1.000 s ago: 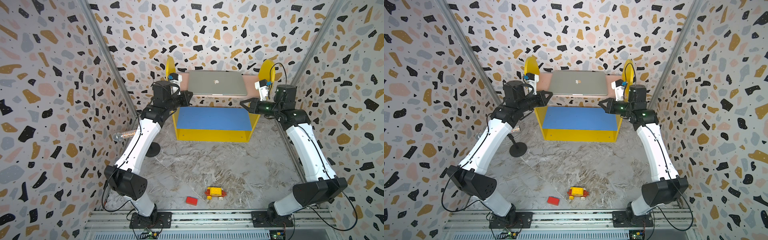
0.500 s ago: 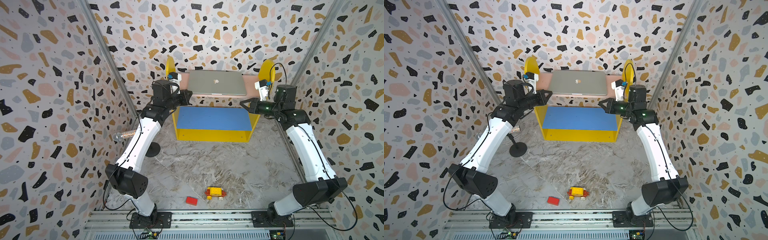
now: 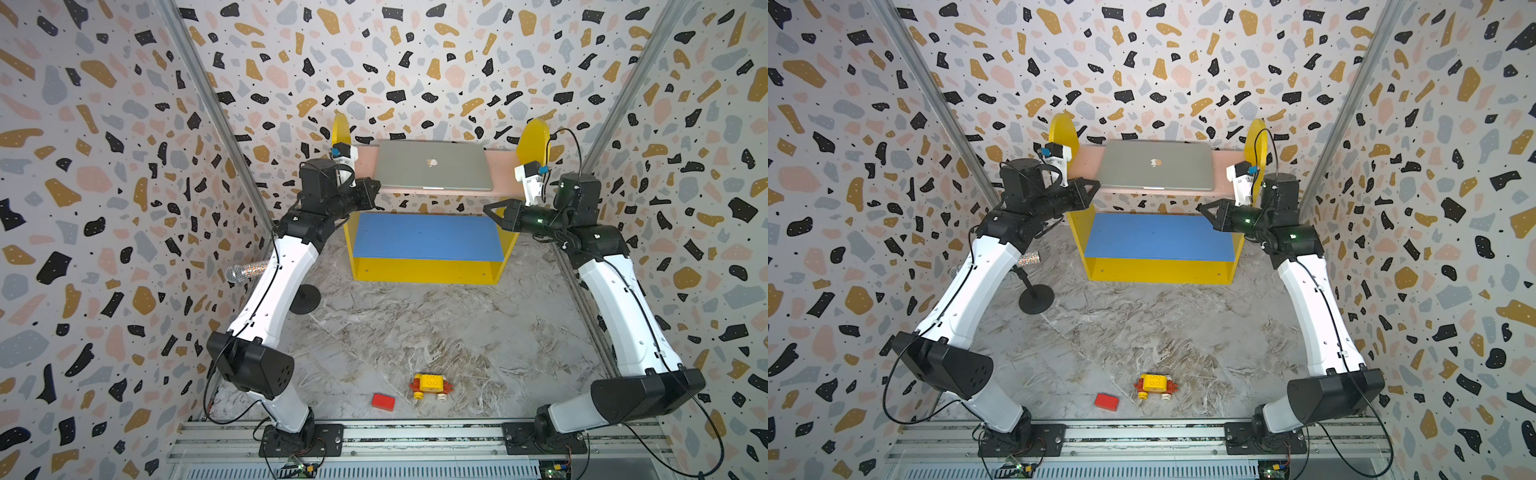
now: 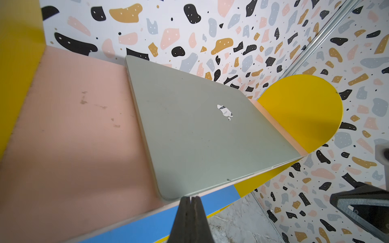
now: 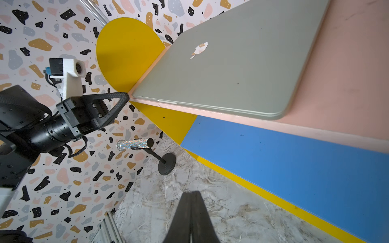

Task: Close the laptop lid and set it aside
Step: Place the laptop on the shelf, then reset both arms

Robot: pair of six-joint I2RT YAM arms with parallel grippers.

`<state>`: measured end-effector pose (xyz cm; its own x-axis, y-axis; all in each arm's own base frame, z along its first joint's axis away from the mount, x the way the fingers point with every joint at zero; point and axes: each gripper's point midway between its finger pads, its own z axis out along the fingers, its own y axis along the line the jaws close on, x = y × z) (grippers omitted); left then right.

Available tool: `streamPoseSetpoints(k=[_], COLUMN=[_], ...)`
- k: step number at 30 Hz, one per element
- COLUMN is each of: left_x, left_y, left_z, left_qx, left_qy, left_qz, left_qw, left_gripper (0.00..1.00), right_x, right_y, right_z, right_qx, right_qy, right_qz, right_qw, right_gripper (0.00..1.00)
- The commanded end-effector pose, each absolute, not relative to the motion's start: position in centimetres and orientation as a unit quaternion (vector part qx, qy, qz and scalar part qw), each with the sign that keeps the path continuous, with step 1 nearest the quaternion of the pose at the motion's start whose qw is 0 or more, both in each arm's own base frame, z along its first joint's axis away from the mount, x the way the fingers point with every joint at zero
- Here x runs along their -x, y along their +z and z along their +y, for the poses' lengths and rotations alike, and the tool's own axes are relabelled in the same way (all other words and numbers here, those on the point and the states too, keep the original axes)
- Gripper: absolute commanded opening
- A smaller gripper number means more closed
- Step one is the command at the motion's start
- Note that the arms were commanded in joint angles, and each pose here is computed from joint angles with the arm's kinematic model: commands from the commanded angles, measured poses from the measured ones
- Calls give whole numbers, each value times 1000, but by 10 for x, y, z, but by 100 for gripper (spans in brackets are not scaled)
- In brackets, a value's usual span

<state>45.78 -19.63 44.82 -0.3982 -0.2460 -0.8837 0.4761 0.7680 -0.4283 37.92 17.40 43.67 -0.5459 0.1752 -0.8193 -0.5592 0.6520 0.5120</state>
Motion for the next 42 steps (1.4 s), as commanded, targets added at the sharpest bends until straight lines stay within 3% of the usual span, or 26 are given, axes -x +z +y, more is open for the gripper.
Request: streamPoseSetpoints(k=[1,5,8,13,14,15,17,18,19,20,25,32,37,42], left_x=[-431,-414,-403,-391,-390,-389,-387,-387,-386,-385,-382,-371,-372,-373], left_y=[486,486,480,454,447,440,426,418,410,407,381,324,249,182], left_z=[-187,-182,-176,-164,-162,-160,-155,-153,-150,-148,-134,-92,-52,-23], left_qx=[-79,-79,-75,-64,-63,-62,-58,-56,-54,-53,-73,-75,-48,-18], left_qy=[-341,-342,-336,-310,-304,-298,-285,-280,-272,-266,-209,-64,43,80], left_qz=[737,734,735,744,747,751,757,759,762,759,749,709,760,792], left_qw=[578,581,584,589,587,586,585,585,585,592,625,698,647,605], left_gripper=[4,9,18,43,48,55,65,76,97,100,100,99,99,100], right_x=[-364,-359,-357,-355,-354,-355,-353,-353,-352,-352,-346,-338,-334,-334], right_y=[452,429,401,345,335,326,308,300,294,289,263,220,191,171], right_z=[164,149,136,123,122,121,116,114,112,109,89,53,30,15], right_qx=[130,115,88,67,70,74,81,86,92,97,116,108,85,43], right_qy=[375,332,300,272,267,259,241,230,220,207,128,5,-59,-82], right_qz=[771,788,803,806,803,801,800,798,795,788,762,767,774,768], right_qw=[498,506,507,522,528,534,544,550,558,571,624,632,625,634], right_gripper=[8,14,32,63,89,98,100,100,100,100,100,100,100,100])
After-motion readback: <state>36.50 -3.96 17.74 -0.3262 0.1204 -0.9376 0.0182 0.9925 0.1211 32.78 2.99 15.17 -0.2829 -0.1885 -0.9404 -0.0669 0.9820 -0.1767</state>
